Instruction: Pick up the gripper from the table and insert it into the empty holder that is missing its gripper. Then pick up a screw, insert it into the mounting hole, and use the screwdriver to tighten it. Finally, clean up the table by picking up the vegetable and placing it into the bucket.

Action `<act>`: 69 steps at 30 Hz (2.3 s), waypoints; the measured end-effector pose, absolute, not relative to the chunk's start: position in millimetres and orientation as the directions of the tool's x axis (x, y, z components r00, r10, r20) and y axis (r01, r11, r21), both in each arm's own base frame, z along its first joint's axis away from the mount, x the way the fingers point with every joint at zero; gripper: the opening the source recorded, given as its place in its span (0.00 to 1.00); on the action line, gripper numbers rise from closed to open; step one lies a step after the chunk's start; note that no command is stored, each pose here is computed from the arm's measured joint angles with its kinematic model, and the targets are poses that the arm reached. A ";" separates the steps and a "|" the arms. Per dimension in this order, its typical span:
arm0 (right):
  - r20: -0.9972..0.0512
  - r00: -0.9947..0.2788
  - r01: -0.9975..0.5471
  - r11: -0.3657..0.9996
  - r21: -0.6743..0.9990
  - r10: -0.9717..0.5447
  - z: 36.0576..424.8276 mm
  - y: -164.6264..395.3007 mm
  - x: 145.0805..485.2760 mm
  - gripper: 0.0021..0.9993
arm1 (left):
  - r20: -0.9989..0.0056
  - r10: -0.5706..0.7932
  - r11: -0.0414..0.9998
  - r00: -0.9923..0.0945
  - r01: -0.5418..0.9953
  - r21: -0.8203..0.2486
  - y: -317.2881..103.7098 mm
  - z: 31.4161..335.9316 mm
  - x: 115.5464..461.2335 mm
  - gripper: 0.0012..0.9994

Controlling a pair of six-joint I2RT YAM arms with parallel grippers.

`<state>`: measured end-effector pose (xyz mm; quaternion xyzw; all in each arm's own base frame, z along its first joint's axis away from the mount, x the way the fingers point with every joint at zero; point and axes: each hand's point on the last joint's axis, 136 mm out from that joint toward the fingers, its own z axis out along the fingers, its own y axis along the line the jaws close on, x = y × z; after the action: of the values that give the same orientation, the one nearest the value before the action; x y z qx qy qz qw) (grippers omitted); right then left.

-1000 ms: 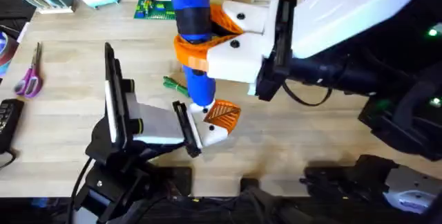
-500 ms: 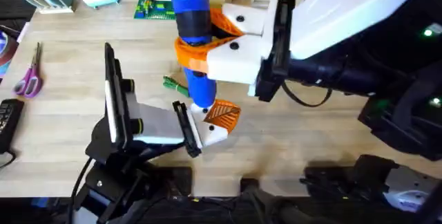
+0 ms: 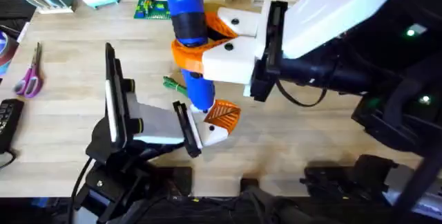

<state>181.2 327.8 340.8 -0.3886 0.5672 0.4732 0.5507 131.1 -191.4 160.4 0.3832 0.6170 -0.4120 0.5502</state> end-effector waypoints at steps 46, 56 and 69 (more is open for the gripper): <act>-0.296 0.020 -0.581 0.230 -0.781 -0.955 118.0 120.6 425.5 0.02 | -0.995 0.019 0.367 -0.099 0.926 -0.085 -191.4 160.5 131.1 0.00; -0.135 0.031 -0.768 0.063 -0.638 -0.990 51.0 112.4 393.2 0.03 | -0.995 0.019 0.367 -0.099 0.926 -0.085 -191.4 160.6 131.1 0.00; -0.206 -0.071 -0.771 0.185 -0.609 -0.976 58.8 112.9 394.9 0.91 | -0.995 0.019 0.367 -0.099 0.926 -0.085 -191.4 160.6 131.1 0.00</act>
<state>394.9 112.9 58.8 -0.6144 0.7108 -0.1736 0.2951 131.1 -191.4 160.6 0.3834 0.6165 -0.4116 0.5509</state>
